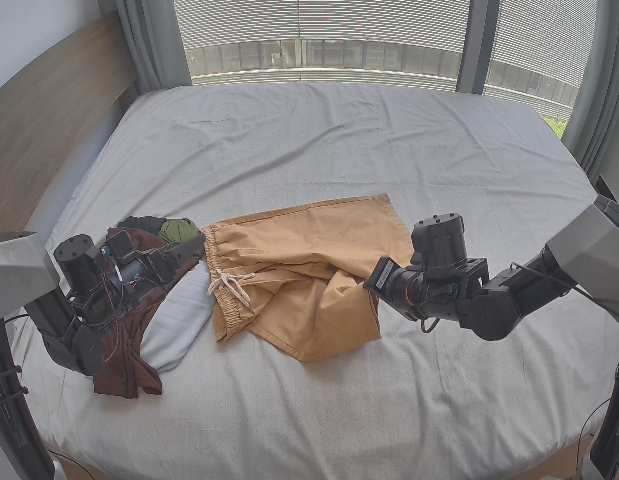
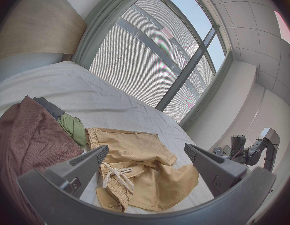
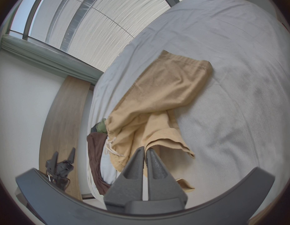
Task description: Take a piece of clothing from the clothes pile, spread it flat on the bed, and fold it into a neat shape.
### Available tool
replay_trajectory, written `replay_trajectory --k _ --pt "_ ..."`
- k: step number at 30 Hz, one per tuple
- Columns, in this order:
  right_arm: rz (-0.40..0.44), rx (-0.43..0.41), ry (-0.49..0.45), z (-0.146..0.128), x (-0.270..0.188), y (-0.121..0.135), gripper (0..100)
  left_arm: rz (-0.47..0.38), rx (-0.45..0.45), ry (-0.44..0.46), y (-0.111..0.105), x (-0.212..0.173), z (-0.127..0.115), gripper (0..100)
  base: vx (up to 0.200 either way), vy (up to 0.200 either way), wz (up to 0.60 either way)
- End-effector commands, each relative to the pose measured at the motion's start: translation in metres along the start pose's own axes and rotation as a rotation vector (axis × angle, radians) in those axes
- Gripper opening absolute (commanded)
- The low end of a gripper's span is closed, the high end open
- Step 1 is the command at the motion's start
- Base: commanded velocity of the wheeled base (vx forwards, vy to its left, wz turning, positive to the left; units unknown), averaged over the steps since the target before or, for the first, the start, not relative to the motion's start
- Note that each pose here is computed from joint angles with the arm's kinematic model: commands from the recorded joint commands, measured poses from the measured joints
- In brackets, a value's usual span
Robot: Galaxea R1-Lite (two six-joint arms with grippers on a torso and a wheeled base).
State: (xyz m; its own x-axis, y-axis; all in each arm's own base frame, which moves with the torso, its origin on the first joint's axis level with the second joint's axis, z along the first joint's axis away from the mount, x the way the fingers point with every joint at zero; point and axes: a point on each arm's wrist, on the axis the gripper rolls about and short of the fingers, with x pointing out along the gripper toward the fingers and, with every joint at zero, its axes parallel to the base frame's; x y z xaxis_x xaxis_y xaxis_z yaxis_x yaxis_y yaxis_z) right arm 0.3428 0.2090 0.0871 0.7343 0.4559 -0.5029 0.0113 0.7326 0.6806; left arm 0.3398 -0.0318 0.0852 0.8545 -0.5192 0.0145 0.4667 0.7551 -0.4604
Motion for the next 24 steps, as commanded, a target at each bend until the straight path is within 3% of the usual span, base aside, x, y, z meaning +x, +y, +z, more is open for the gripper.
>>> replay_trajectory --k 1,6,22,23,24 --pt "-0.073 -0.006 0.064 -0.019 0.003 -0.022 0 0.0 0.0 0.0 0.0 0.0 0.0 100 0.0 0.0 0.0" --pt "-0.131 -0.034 0.127 -0.039 0.01 -0.04 0 0.0 0.001 0.001 0.0 -0.001 0.0 100 0.0 0.0 0.0" --pt "-0.159 -0.071 0.217 -0.073 0.024 -0.045 0 -0.001 0.006 -0.012 -0.002 -0.002 0.004 100 0.0 0.0 0.0" --pt "-0.162 -0.071 0.221 -0.074 0.024 -0.046 100 -0.001 0.006 -0.012 -0.002 -0.002 0.004 100 0.0 0.0 0.0" --pt "-0.164 -0.071 0.224 -0.075 0.024 -0.047 100 -0.001 0.005 -0.011 -0.001 -0.002 0.004 100 0.0 0.0 0.0"
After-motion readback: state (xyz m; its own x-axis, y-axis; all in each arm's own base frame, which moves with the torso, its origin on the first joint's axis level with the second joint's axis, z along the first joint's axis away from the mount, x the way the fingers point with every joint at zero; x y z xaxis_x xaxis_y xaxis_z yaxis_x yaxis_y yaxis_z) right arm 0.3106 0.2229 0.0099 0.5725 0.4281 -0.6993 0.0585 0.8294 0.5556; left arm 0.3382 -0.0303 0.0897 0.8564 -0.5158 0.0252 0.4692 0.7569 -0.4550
